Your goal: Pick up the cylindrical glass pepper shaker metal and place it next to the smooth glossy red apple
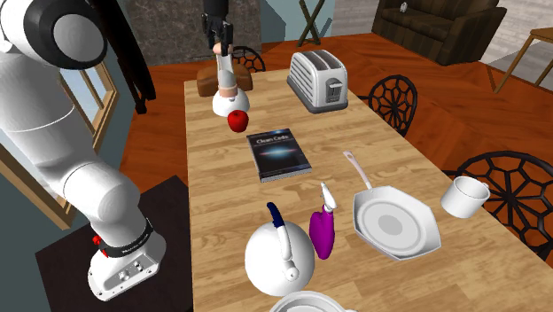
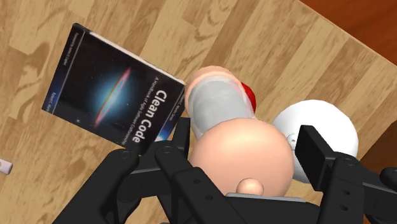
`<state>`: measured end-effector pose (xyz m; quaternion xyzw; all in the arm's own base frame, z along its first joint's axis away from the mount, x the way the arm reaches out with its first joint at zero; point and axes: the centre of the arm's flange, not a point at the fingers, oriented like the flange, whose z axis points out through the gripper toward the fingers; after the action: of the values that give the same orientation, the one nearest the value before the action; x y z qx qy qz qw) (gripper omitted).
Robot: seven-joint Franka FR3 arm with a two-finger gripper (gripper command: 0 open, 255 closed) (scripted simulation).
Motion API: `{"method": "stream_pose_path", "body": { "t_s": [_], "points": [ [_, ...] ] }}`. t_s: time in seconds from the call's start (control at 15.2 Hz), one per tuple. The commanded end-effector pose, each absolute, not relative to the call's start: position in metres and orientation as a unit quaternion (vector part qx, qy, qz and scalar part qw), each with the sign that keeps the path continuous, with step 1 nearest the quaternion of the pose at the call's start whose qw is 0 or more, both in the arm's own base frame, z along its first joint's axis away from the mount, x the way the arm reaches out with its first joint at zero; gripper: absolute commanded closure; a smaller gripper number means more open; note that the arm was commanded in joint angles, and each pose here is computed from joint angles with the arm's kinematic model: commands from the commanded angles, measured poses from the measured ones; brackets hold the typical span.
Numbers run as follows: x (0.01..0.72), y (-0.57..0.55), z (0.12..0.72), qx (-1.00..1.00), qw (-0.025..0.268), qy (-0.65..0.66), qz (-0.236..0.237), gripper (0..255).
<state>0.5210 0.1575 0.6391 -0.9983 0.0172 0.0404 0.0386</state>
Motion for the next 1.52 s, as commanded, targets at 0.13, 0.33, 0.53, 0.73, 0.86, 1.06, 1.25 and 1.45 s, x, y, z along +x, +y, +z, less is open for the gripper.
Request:
{"method": "stream_pose_path", "body": {
  "t_s": [0.13, 0.33, 0.53, 0.73, 0.86, 1.06, 1.25, 1.45],
  "points": [
    [0.514, 0.208, 0.649, -0.998, 0.039, 0.018, 0.040, 255],
    [0.509, 0.247, 0.655, -0.998, 0.039, 0.018, 0.040, 255],
    [0.505, 0.273, 0.653, -0.998, 0.039, 0.018, 0.040, 255],
    [0.505, 0.273, 0.638, -0.998, 0.039, 0.018, 0.040, 255],
    [0.505, 0.273, 0.627, -0.998, 0.039, 0.018, 0.040, 255],
    [0.505, 0.273, 0.611, -0.998, 0.039, 0.018, 0.040, 255],
    [0.505, 0.273, 0.595, -0.998, 0.039, 0.018, 0.040, 255],
    [0.505, 0.273, 0.579, -0.998, 0.039, 0.018, 0.040, 255]
  ]
}}
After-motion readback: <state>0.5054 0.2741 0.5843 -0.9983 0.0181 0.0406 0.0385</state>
